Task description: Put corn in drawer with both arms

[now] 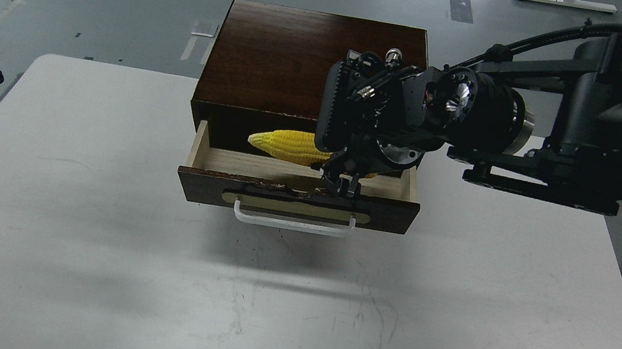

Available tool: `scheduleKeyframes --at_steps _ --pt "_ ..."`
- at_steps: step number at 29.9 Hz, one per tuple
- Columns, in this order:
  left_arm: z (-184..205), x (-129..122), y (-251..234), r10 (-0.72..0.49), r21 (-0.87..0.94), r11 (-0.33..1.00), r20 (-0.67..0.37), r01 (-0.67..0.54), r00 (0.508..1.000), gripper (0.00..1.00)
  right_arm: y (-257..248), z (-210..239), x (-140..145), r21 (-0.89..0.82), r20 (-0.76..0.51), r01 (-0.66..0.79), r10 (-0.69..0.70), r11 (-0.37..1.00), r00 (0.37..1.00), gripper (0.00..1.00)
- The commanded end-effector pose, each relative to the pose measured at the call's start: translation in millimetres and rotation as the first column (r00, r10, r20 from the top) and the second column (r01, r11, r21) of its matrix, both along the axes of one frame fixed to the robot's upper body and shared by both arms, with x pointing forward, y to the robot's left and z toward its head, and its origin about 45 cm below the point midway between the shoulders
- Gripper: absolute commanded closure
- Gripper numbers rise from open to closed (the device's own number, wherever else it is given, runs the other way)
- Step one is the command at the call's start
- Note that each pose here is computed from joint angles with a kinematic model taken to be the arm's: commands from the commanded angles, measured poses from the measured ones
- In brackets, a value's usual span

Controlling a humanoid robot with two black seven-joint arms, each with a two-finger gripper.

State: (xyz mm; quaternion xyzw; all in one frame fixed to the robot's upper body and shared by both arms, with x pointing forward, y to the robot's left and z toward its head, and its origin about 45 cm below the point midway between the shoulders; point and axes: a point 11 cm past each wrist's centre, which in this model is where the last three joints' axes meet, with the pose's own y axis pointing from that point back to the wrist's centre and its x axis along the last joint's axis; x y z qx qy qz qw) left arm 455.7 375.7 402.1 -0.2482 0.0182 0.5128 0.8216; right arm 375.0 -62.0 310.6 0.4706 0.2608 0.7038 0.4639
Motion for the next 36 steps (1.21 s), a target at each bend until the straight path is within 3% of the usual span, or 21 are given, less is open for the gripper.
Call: scheduleKeyframes --at_steps 1,11,14,15,22,28,32,36 --pt "0 0 0 0.000 0.001 1.000 -0.002 0.000 1.000 0.02 1 2 0 0.002 0.003 -0.002 0.002 1.000 1.000 0.34" --pt "3 -1 3 0.006 0.003 1.000 0.005 -0.006 1.000 0.02 15 21 -1 0.081 -0.020 0.018 -0.017 0.997 1.000 0.28" --pt "4 -1 5 0.010 0.005 1.000 0.007 -0.010 1.000 0.02 33 46 -4 0.201 -0.059 0.044 -0.033 0.979 0.998 0.13" --pt "6 -1 6 0.011 0.005 1.000 0.011 -0.011 1.000 0.02 42 61 -6 0.274 -0.095 0.065 -0.040 0.960 0.995 0.02" --pt "7 -1 7 0.016 0.001 1.000 0.017 -0.016 1.000 0.02 55 116 -2 0.504 -0.265 0.216 -0.089 0.836 0.960 0.00" --pt "4 0 7 0.019 -0.007 1.000 0.012 -0.019 1.000 0.02 16 164 27 0.662 -0.398 0.401 -0.156 0.633 0.904 0.00" --pt "3 0 6 0.018 -0.011 1.000 0.010 -0.018 1.000 0.02 -33 198 59 0.730 -0.587 0.597 -0.141 0.333 0.797 0.00" --pt "0 2 -1 0.005 -0.015 1.000 0.004 -0.005 1.000 0.02 -68 205 78 0.695 -0.704 0.708 -0.083 0.125 0.705 0.00"
